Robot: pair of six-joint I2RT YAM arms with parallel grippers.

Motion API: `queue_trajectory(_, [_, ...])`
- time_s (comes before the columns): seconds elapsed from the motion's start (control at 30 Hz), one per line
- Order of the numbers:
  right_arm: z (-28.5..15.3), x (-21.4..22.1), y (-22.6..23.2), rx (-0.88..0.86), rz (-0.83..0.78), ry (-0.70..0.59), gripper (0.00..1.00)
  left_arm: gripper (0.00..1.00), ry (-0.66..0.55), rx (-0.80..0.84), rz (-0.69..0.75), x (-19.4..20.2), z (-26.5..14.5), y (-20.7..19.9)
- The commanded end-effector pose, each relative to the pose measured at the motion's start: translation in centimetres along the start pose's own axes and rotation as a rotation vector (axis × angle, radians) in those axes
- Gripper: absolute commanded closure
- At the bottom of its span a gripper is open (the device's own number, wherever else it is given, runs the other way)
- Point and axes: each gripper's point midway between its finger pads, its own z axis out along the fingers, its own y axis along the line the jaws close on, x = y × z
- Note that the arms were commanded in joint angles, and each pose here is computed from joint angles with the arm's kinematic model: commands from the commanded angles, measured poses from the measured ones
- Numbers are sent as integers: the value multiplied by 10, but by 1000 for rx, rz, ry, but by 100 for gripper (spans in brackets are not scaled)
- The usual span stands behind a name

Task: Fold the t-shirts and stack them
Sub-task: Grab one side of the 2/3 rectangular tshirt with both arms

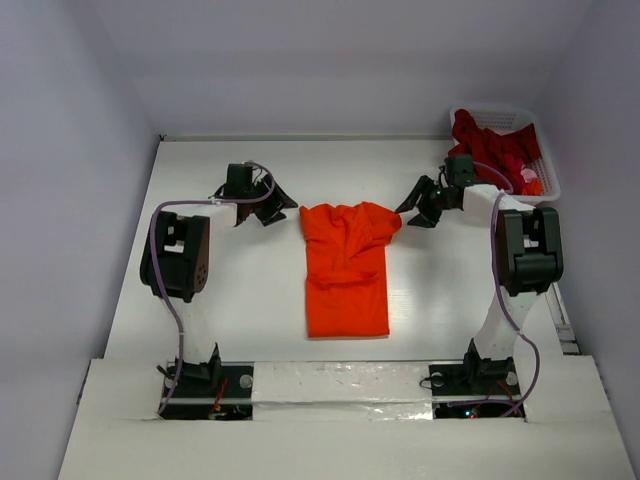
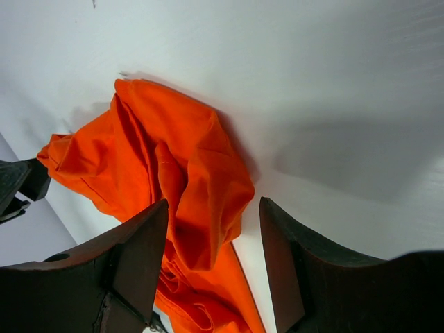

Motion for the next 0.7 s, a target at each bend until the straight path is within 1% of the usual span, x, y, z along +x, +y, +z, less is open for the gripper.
queue_trajectory(0.0, [-1, -12, 3, -37, -13, -36, 40, 52, 10, 104, -10, -2, 1, -15])
queue_trajectory(0.17, [2, -12, 1, -33, -5, -29, 40, 52, 47, 170, -44, 6, 4, -22])
queue_trajectory(0.33, [13, -6, -2, -48, 29, 14, 40, 52, 46, 182, -49, 6, 2, -25])
queue_trajectory(0.67, [26, -7, -5, -60, 51, 33, 40, 52, 43, 195, -47, 3, -3, -33])
